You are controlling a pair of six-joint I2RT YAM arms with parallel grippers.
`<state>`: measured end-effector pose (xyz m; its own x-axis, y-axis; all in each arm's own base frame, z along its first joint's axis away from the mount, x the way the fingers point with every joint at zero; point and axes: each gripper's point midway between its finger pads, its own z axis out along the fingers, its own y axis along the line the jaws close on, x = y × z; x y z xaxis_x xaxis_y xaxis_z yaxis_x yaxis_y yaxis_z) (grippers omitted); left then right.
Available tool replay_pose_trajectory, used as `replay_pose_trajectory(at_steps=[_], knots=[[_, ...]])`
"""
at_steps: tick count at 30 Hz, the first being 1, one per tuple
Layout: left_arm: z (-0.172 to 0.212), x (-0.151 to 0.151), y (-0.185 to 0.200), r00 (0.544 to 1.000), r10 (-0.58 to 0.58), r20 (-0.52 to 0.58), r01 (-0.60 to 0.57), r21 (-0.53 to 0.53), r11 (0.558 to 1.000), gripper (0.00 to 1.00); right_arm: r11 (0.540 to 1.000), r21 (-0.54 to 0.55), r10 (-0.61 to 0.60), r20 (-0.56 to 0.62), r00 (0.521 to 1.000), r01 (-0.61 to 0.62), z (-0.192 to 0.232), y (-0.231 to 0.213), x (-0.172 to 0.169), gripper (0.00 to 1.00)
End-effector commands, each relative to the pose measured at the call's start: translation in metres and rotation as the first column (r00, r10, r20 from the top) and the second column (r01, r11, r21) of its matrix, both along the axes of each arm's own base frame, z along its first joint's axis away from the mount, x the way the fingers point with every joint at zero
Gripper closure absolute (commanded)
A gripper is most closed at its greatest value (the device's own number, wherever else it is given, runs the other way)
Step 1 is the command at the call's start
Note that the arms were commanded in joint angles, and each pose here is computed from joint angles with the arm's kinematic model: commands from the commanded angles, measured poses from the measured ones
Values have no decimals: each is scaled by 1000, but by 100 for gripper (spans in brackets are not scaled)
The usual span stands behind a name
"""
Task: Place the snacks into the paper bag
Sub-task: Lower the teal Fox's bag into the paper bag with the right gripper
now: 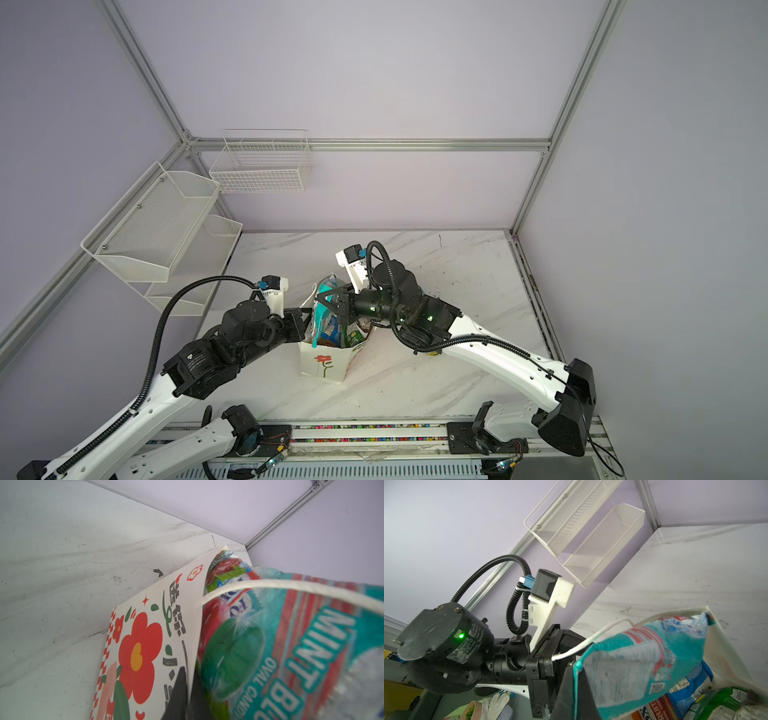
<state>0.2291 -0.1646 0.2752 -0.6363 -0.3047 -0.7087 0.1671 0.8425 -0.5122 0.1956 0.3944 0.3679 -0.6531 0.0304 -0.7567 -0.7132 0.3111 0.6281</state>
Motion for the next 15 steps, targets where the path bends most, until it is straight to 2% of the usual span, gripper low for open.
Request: replay_pose_trajectory(at_steps=[1,15], knots=[[36,-3,5,998,-4,66,6,-27,1000,100,998,65,11,39,999,-14,18,3,-3,100],[34,-5,7,998,0,66,1,-28,1000,100,998,65,9,35,999,-12,13,4,-2,100]])
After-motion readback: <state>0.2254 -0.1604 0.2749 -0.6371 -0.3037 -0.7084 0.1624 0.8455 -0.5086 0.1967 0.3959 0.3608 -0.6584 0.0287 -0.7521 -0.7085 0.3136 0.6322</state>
